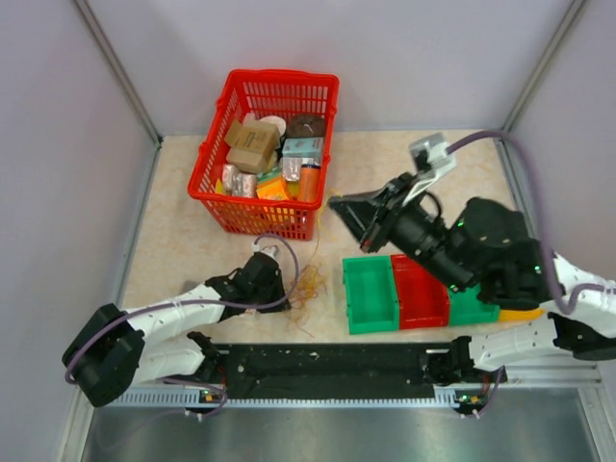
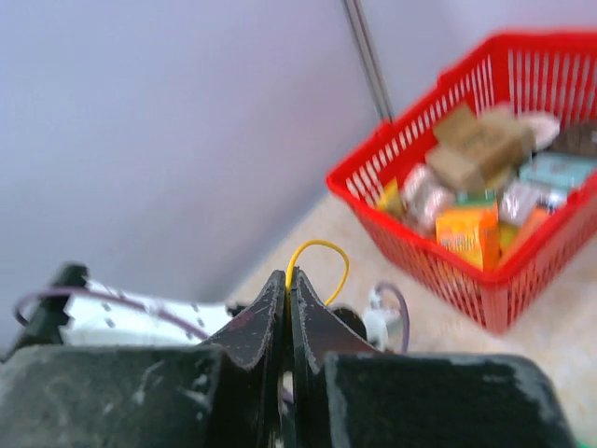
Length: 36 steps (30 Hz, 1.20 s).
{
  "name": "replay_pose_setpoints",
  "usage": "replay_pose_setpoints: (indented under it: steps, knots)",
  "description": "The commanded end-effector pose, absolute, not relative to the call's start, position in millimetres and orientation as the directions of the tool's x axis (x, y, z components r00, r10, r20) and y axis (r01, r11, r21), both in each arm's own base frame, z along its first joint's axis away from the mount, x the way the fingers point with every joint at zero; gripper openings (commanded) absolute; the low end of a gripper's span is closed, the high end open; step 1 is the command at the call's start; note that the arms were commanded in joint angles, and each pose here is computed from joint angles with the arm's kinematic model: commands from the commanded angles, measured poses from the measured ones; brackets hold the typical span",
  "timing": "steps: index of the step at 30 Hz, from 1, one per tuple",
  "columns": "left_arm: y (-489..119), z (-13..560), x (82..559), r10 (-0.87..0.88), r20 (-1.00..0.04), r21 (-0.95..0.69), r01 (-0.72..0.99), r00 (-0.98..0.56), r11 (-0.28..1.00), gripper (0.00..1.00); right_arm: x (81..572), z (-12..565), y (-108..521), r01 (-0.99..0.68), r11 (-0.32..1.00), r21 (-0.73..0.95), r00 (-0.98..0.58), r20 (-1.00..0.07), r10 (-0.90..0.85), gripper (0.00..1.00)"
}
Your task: Untangle the cables
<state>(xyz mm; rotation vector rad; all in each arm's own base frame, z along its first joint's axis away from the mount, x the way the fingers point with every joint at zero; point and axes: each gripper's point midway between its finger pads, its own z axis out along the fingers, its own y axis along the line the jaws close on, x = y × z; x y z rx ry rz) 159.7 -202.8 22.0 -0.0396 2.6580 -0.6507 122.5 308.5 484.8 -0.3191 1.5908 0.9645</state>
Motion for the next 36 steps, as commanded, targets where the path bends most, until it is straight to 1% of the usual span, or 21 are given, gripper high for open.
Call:
replay_pose_setpoints:
  steps: [1, 4, 7, 9, 10, 12, 15, 21, 24, 25, 26, 28, 30, 32, 33, 34, 35, 36]
  knots:
    - [-203, 23, 167, -0.153, -0.408, -0.463, 0.059, -0.900, 0.884, 0.01, 125, 566, 295, -0.737, 0.612, 0.287, -0.084, -0.937, 0.338, 0.00]
    - [-199, 22, 165, -0.157, -0.411, -0.456, 0.054, -0.898, 0.888, 0.00, 122, 622, 285, -0.769, 0.585, 0.259, 0.001, -0.914, 0.406, 0.00]
    - [-196, 21, 165, -0.160, -0.417, -0.450, 0.051, -0.894, 0.891, 0.00, 115, 681, 266, -0.806, 0.538, 0.246, 0.071, -0.863, 0.501, 0.00]
    - [-194, 19, 163, -0.161, -0.416, -0.450, 0.049, -0.895, 0.892, 0.00, 107, 717, 248, -0.833, 0.493, 0.250, 0.103, -0.805, 0.584, 0.00]
    - [-190, 19, 167, -0.173, -0.436, -0.436, 0.039, -0.883, 0.899, 0.00, 104, 730, 240, -0.842, 0.478, 0.249, 0.119, -0.778, 0.617, 0.00]
    - [-188, 16, 167, -0.177, -0.435, -0.434, 0.034, -0.883, 0.901, 0.00, 100, 751, 224, -0.855, 0.457, 0.246, 0.155, -0.720, 0.677, 0.00]
    - [-188, 17, 167, -0.177, -0.437, -0.442, 0.039, -0.882, 0.896, 0.00, 97, 767, 206, -0.856, 0.463, 0.228, 0.210, -0.666, 0.716, 0.00]
    - [-189, 30, 171, -0.171, -0.471, -0.448, 0.067, -0.865, 0.892, 0.00, 123, 769, 193, -0.726, 0.659, 0.197, 0.378, -0.686, 0.621, 0.00]
    - [-191, 43, 172, -0.167, -0.496, -0.463, 0.096, -0.852, 0.881, 0.00, 124, 761, 211, -0.721, 0.675, 0.159, 0.386, -0.717, 0.580, 0.00]
    - [-193, 52, 174, -0.172, -0.512, -0.477, 0.111, -0.842, 0.872, 0.02, 124, 755, 221, -0.724, 0.675, 0.140, 0.382, -0.733, 0.562, 0.00]
    - [-194, 61, 175, -0.167, -0.535, -0.486, 0.140, -0.828, 0.863, 0.08, 125, 745, 233, -0.728, 0.675, 0.119, 0.374, -0.756, 0.537, 0.00]
    - [-202, 90, 174, -0.160, -0.587, -0.529, 0.226, -0.794, 0.818, 0.26, 127, 725, 255, -0.725, 0.683, 0.082, 0.360, -0.801, 0.479, 0.00]
    - [-209, 128, 172, -0.149, -0.658, -0.554, 0.342, -0.738, 0.759, 0.48, 130, 705, 271, -0.722, 0.689, 0.062, 0.342, -0.834, 0.433, 0.00]
    - [-214, 172, 168, -0.151, -0.740, -0.556, 0.471, -0.655, 0.685, 0.62, 131, 690, 286, -0.728, 0.684, 0.047, 0.323, -0.856, 0.404, 0.00]
    - [-217, 199, 165, -0.161, -0.777, -0.550, 0.533, -0.608, 0.643, 0.72, 131, 683, 292, -0.730, 0.682, 0.042, 0.315, -0.865, 0.391, 0.00]
    - [-220, 225, 159, -0.165, -0.815, -0.533, 0.606, -0.556, 0.590, 0.88, 130, 678, 298, -0.738, 0.674, 0.040, 0.306, -0.870, 0.387, 0.00]
    - [-222, 246, 156, -0.172, -0.839, -0.515, 0.651, -0.517, 0.558, 0.98, 128, 674, 302, -0.749, 0.662, 0.034, 0.296, -0.876, 0.380, 0.00]
    - [-224, 263, 152, -0.167, -0.859, -0.493, 0.693, -0.484, 0.526, 0.98, 127, 671, 308, -0.756, 0.653, 0.032, 0.289, -0.880, 0.377, 0.00]
